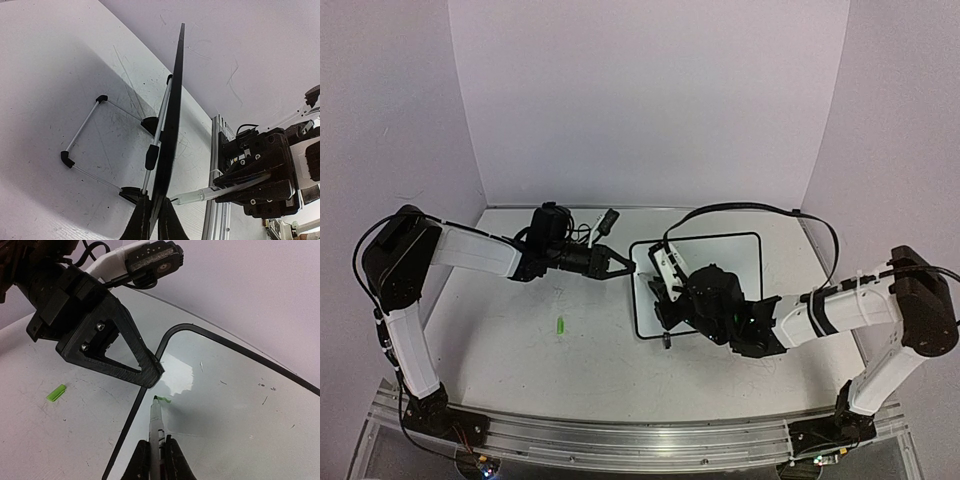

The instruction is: Write a sentence on the whiteboard

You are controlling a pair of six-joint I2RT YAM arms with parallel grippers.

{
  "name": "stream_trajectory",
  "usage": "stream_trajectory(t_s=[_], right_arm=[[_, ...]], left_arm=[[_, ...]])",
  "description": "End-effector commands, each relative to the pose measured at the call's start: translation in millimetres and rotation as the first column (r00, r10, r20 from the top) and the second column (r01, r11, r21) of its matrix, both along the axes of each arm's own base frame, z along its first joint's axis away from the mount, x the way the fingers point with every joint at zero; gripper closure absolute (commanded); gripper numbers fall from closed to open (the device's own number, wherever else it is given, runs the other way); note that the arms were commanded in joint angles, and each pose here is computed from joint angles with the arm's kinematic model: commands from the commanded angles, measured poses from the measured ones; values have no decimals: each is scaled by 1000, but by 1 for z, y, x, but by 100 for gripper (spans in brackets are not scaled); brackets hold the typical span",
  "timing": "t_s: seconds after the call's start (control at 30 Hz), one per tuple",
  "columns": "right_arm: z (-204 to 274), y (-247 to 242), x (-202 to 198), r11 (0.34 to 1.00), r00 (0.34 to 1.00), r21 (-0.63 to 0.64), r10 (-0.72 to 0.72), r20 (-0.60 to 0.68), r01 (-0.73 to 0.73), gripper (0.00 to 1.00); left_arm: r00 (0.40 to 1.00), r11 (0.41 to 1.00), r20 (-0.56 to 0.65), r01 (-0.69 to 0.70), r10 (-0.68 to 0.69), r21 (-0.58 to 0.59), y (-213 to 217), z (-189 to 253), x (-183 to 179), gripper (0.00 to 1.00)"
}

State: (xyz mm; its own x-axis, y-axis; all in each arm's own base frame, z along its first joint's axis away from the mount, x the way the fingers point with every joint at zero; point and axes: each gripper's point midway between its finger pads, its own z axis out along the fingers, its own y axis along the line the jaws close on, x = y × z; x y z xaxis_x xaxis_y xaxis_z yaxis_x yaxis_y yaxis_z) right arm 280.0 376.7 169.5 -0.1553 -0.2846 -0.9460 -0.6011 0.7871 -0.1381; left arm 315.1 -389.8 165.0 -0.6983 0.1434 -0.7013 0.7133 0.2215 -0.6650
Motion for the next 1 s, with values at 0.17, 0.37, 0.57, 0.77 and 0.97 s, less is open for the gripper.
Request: stream_trajectory(t_s=[0.17,0.37,0.57,0.77,0.97], right_arm=[[5,13,-1,999,1000,34,21,-9,-21,100],[2,13,-3,999,1000,29,24,-14,-23,100],[0,7,-2,1000,1000,21,-3,-13,3,100],[0,3,-1,1000,1000,15,-17,-10,17,100],[-1,-1,-1,999,1000,11,-30,-8,30,100]], left_arm=[[1000,999,5,16,-16,-36,1,15,-2,100],[1000,999,9,15,-15,-37,1,16,-2,100],[1000,999,10,15,-14,-37,1,16,-2,100],[1000,999,9,13,-12,-35,1,15,-2,100],[1000,999,10,13,-13,-35,1,15,-2,100]])
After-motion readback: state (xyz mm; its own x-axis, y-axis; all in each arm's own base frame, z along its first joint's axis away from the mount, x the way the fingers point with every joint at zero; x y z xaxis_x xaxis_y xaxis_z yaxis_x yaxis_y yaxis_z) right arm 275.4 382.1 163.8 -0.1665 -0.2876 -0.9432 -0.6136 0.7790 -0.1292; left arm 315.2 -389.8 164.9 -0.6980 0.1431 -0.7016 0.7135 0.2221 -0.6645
